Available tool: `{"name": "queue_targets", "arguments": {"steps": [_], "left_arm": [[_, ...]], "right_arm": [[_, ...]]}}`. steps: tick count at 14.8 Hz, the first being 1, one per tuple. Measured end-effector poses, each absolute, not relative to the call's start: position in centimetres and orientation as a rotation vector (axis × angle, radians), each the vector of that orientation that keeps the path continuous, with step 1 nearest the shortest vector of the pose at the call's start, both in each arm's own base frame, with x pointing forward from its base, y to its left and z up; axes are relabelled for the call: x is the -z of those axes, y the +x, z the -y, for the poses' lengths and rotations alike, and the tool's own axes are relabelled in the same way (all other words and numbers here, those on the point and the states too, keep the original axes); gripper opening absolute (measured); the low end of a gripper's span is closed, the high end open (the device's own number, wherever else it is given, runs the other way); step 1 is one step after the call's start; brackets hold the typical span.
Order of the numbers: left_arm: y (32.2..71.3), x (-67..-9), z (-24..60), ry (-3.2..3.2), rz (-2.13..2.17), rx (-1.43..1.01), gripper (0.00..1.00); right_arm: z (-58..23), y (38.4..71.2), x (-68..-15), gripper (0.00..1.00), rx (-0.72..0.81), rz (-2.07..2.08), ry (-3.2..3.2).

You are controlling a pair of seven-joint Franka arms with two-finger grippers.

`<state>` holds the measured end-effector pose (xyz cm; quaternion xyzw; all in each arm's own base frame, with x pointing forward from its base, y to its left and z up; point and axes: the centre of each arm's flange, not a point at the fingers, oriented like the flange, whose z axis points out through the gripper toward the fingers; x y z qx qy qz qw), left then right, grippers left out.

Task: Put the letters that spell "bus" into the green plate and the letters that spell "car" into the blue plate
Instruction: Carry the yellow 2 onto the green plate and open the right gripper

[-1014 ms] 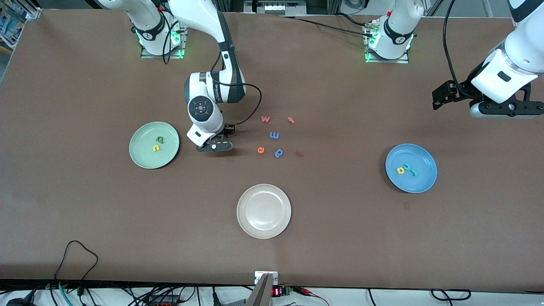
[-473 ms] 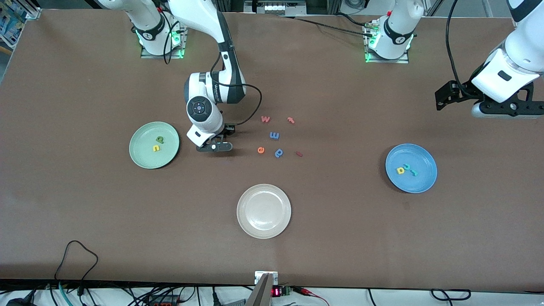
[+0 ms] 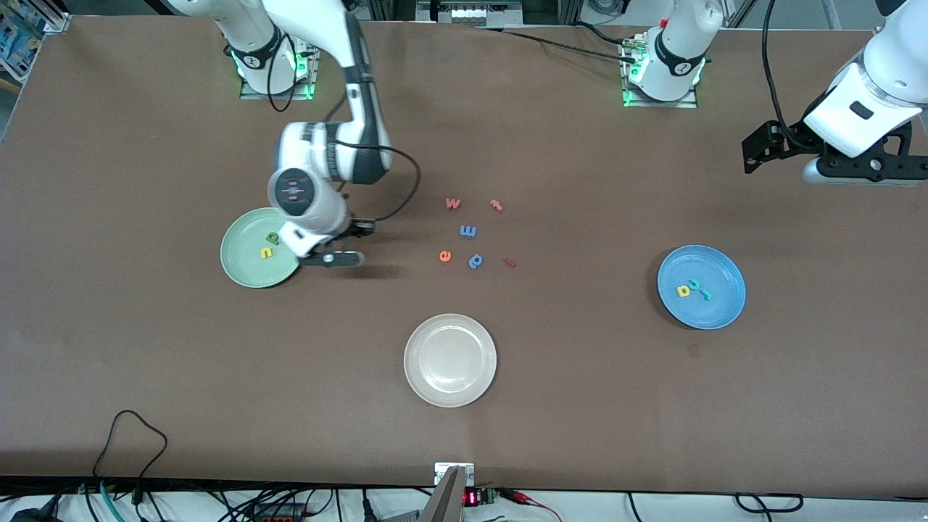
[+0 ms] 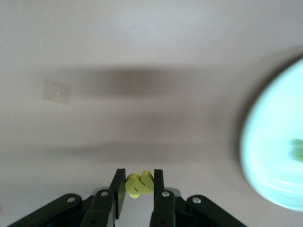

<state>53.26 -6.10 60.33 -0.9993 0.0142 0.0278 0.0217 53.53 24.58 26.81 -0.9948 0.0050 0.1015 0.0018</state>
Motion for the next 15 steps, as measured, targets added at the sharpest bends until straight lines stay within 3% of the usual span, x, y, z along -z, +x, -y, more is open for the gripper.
{"name": "queue_targets", "arguments": {"steps": [2,4,8,15], "left_arm": [[53.4,-60.0,6.0,-3.096,-0.043,-0.096,1.00],[53.4,-59.8,6.1,-3.095,-0.043,-0.101,1.00],[53.4,-59.8,6.2,-3.095,-0.046,-0.104,1.00],[53.4,-59.7,6.4,-3.094,-0.053,-0.111,1.00]], "right_arm": [[-19.3,55.1,-31.0,0.28,-0.307,0.005,-3.088],[-14.4,55.5,-31.7,0.28,-0.311,0.048,-3.079],[-7.4,55.0,-28.1,0.28,-0.323,0.138,-3.110],[-2.7,55.2,-21.8,0.28,-0.279,0.225,-3.156]]}}
